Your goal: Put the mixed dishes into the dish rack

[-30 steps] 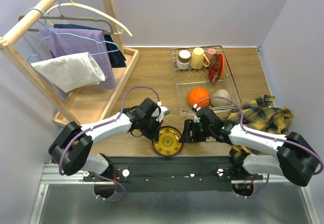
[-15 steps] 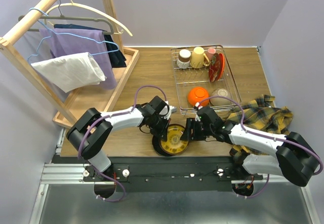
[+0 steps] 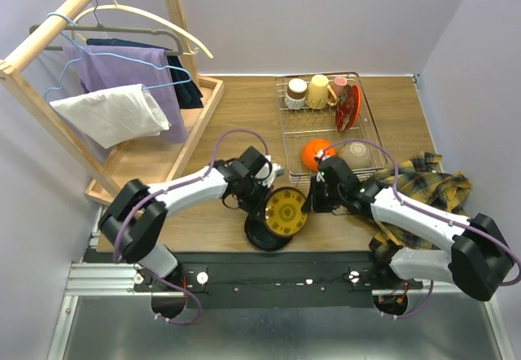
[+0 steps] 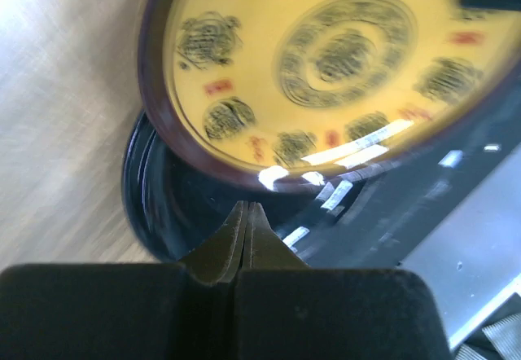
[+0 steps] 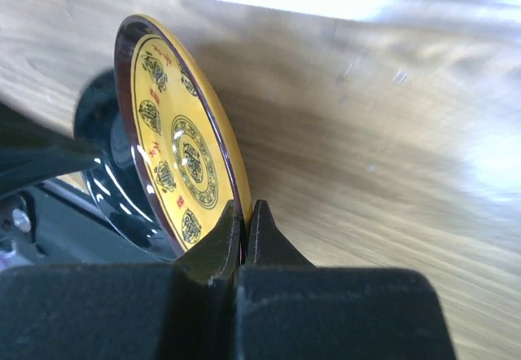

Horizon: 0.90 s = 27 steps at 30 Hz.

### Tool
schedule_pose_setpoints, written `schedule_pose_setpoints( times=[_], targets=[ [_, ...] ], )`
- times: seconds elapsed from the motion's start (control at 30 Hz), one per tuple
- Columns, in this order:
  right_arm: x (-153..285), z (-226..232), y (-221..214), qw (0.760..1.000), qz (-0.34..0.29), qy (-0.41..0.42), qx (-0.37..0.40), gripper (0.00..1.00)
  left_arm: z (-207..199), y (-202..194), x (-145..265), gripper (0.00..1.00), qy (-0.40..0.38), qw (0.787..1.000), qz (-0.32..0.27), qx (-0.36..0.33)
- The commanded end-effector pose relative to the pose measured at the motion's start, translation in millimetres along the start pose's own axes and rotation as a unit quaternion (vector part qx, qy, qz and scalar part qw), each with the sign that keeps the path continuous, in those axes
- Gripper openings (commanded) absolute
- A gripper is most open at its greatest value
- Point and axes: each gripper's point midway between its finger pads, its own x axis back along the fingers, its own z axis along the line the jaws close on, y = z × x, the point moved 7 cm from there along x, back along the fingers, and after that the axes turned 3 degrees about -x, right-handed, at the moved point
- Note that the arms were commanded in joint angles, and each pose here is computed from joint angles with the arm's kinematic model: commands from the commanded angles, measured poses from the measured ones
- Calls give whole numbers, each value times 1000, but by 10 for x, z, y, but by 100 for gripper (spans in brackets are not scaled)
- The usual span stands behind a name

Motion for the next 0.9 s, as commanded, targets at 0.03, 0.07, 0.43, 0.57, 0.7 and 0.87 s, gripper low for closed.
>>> schedule_pose_setpoints(
  times=[0.03, 0.07, 0.43, 0.57, 0.7, 0.87],
  targets=[
    [511, 147, 409, 991, -34, -35, 124, 1, -395, 346, 952, 4, 2, 988, -97, -121],
    [571, 205, 436, 990, -34, -20, 139, 0, -453, 348, 1120, 6, -1, 979, -124, -164],
    [1156, 464, 1217, 946, -220, -82, 224, 0, -181, 310, 1356, 28, 116, 913, -235, -311],
    [1310, 393, 1734, 886, -379, -196, 182, 1, 9, 363, 1293, 29, 137, 911, -228, -316],
    [1468, 484, 2248, 841, -482, -204, 139, 0, 21, 466, 1249, 30, 131, 910, -221, -325],
    [1423, 220, 2763, 815, -497, -284, 91, 1, 20, 595, 1261, 32, 137, 905, -222, -337]
  ],
)
